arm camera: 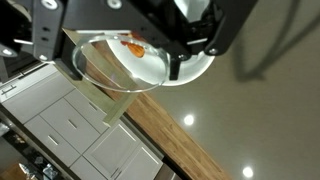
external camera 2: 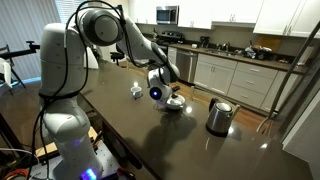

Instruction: Pour the contents of the glass cup into the bowl

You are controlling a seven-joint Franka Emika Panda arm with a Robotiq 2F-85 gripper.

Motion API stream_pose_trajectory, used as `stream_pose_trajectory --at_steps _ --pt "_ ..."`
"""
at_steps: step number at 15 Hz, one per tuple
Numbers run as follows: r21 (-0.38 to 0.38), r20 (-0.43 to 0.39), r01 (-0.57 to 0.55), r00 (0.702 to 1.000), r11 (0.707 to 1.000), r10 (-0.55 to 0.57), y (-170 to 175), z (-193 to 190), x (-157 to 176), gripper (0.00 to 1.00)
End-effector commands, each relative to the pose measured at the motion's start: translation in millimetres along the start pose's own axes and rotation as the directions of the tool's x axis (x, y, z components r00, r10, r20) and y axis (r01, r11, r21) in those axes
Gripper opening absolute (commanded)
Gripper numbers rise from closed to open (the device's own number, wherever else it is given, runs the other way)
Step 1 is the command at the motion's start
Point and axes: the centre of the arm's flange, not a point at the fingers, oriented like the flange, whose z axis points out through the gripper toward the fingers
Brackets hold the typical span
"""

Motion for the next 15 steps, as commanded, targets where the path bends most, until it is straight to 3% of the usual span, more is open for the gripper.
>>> stream_pose_trajectory --at_steps 1,10,15 --pt "0.042 0.005 0.069 0.998 0.997 -0.069 -6.1 0.9 -7.4 0.59" --pt "0.083 -0.023 0.227 0.974 0.970 -0.225 -6.9 2.2 -6.8 0.59" --pt "0.076 -0.052 0.349 0.937 0.934 -0.346 -5.0 6.8 -4.1 0.59"
